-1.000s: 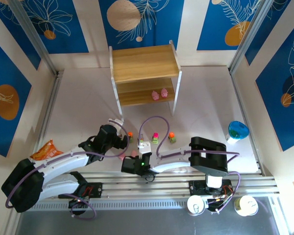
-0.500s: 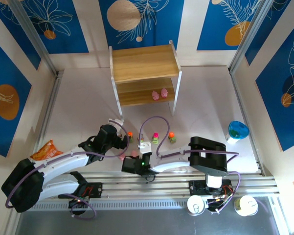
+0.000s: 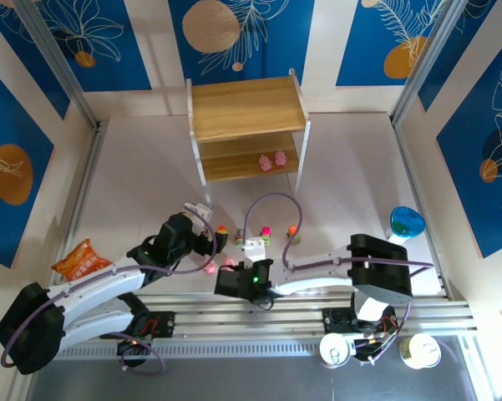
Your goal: Place and organize the plastic toys onto the shelf
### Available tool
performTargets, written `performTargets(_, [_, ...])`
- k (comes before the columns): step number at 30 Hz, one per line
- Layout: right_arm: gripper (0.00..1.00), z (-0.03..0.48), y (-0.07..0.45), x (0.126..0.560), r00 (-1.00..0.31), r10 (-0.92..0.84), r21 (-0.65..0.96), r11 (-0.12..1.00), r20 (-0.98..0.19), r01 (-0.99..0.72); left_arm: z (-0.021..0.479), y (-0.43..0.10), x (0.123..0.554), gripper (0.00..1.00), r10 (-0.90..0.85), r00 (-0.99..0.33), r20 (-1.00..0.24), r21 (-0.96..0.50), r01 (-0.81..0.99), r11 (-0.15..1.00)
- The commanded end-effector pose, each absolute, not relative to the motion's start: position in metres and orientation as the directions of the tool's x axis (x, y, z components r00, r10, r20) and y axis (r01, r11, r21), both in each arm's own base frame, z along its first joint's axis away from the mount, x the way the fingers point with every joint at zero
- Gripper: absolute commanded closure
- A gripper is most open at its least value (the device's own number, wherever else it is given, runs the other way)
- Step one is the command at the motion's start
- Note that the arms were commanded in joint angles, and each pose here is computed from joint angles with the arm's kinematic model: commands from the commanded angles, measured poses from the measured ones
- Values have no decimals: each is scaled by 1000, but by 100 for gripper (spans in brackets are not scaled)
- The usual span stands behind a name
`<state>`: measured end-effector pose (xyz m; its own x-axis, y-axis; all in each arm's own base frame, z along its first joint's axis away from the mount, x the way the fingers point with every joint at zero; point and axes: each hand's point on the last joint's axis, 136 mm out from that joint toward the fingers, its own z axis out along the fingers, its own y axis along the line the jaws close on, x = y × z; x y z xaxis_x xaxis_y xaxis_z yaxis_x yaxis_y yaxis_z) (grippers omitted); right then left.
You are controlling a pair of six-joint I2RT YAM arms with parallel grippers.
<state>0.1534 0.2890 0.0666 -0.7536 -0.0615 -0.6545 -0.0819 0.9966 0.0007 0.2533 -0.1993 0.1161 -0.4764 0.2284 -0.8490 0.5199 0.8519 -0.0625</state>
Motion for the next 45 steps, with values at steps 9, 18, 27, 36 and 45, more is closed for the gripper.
performTargets(9, [67, 120, 260, 198, -672, -49, 15, 996, -739, -90, 128, -221, 242, 0, 238, -418, -877, -86, 622, 778])
performTargets(18, [68, 158, 256, 237, -639, -24, 86, 986, -769, -141, 126, -231, 238, 0, 280, -399, -873, -55, 651, 757])
performTargets(27, [67, 197, 266, 277, -587, -49, 88, 975, -808, -202, 122, -228, 241, 0, 321, -392, -862, -2, 636, 771])
performTargets(36, [67, 214, 280, 315, -579, -73, 84, 967, -812, -240, 120, -230, 241, 0, 360, -379, -852, 44, 634, 772])
performTargets(45, [67, 224, 290, 348, -561, -100, 64, 962, -821, -264, 119, -226, 244, 0, 372, -388, -843, 68, 609, 791])
